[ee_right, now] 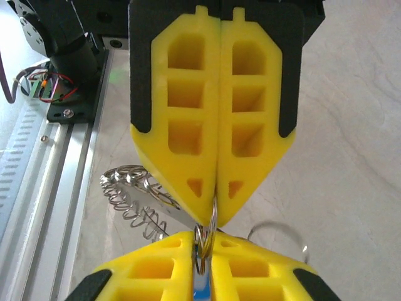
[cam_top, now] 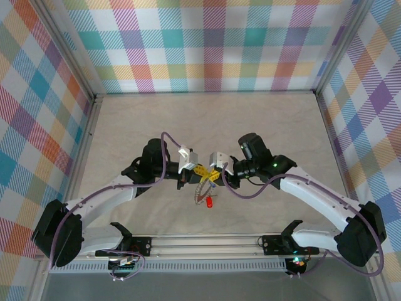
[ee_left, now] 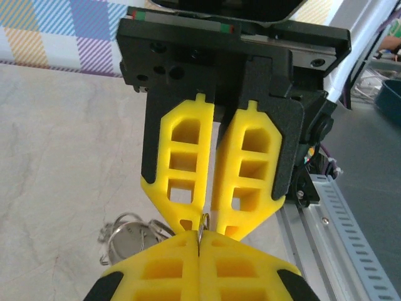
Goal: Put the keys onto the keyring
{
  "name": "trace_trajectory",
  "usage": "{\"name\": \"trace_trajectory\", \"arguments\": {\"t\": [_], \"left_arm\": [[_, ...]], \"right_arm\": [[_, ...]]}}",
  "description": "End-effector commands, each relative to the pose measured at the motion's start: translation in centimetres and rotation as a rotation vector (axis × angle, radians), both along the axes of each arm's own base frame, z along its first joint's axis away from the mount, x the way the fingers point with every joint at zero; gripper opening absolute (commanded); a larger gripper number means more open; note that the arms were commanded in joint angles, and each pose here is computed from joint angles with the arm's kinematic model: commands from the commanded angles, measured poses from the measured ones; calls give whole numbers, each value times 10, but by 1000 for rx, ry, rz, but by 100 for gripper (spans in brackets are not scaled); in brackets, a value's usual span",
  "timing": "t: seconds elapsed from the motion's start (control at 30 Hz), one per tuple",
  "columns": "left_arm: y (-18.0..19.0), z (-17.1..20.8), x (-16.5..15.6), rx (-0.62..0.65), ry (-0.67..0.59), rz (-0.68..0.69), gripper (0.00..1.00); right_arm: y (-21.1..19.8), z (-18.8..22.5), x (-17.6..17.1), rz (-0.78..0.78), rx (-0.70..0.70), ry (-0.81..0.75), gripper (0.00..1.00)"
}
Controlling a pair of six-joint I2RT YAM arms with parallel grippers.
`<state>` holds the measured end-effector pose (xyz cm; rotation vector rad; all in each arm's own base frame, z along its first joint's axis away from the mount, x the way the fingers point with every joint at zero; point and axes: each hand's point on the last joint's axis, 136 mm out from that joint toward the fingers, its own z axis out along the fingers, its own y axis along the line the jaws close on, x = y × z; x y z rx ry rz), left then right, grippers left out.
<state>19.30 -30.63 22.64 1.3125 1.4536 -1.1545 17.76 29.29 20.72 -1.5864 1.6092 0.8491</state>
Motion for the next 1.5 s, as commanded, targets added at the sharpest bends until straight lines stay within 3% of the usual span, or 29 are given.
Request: {"name": "trace_trajectory", "arguments": {"t": [0.0, 0.4, 0.5, 0.57, 0.63, 0.8, 0.97, 1.2, 1.27, 1.4, 1.47], "left_arm": [[-1, 36, 5, -104, -110, 26, 0], [-4, 36, 9, -138, -89, 55, 0], [-3, 33, 9, -129, -87, 66, 0], [0, 29, 9, -92, -108, 78, 3], [5, 19, 7, -15, -113, 79, 20], [9, 0, -7, 156, -97, -34, 21], [11, -11, -18, 241, -44, -129, 19], [10, -18, -20, 259, -19, -169, 13], [11, -19, -22, 265, -19, -177, 0], [12, -19, -20, 275, -26, -160, 0], [13, -17, -15, 268, -38, -122, 0]], "right_arm": [[13, 15, -7, 56, 95, 2, 16], [20, 23, -3, 37, 165, 13, 11], [20, 23, -4, 41, 159, 22, 2], [17, 19, -5, 46, 123, 16, 0], [13, 15, -6, 51, 73, 12, 0], [9, 6, -11, 94, -19, 17, 0], [11, 5, -6, 91, -79, -3, 0], [17, 13, 0, 73, -80, -24, 0], [17, 13, 0, 72, -80, -22, 0], [15, 14, 2, 52, -75, -34, 0], [13, 14, 1, 45, -70, -37, 9]]}}
